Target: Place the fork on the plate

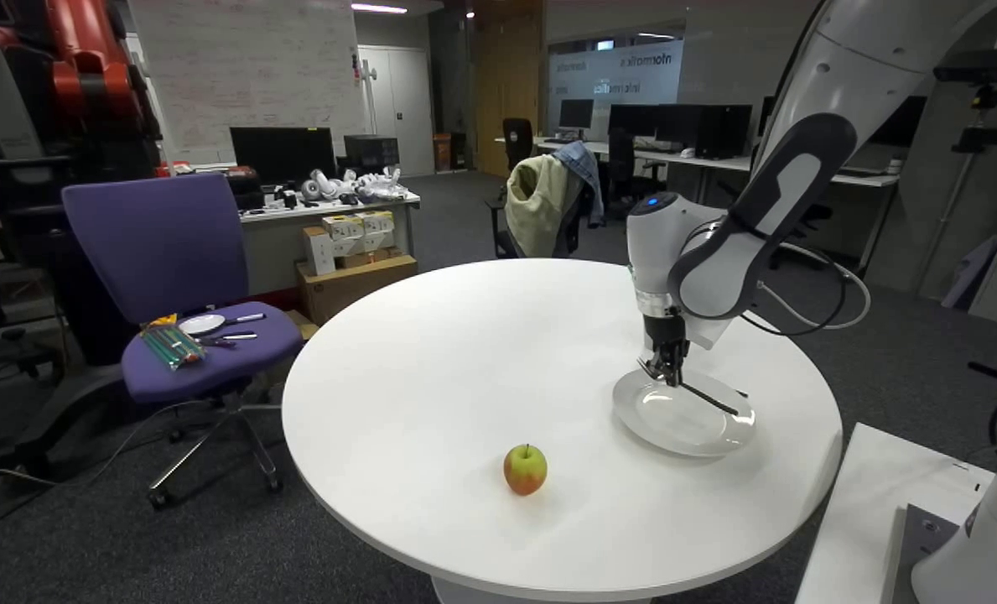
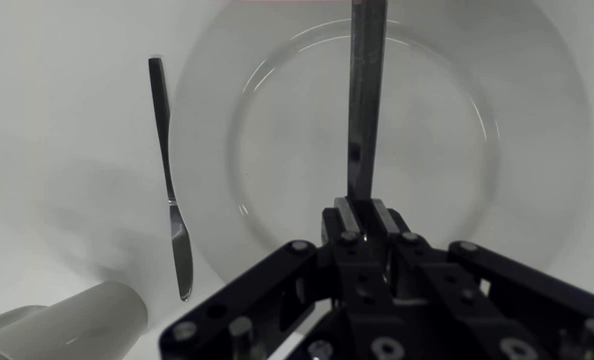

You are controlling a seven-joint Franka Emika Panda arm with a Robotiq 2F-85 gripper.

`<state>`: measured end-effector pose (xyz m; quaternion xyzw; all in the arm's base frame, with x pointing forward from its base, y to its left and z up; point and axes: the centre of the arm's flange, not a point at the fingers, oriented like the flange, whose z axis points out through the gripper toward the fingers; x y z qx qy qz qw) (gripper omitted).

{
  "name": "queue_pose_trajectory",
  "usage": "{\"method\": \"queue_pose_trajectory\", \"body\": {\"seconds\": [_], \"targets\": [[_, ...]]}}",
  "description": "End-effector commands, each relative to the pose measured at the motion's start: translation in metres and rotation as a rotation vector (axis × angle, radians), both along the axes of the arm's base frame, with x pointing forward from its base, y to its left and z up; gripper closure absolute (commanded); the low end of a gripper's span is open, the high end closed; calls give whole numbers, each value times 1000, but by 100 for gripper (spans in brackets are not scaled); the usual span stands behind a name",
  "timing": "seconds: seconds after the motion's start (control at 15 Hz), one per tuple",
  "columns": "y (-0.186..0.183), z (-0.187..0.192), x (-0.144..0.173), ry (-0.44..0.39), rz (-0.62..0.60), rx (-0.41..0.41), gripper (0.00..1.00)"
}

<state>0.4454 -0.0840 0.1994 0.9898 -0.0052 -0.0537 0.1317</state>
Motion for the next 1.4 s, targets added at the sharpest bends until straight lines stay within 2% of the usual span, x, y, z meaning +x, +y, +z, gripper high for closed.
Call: {"method": "queue_pose_trajectory", "body": {"seconds": [0.0,0.53,1.33], "targets": [[1,-10,-5,-2,30,22,97],[7,-30,-4,7,9,70,97],[1,-31,-3,-19,-38,103,97]]}}
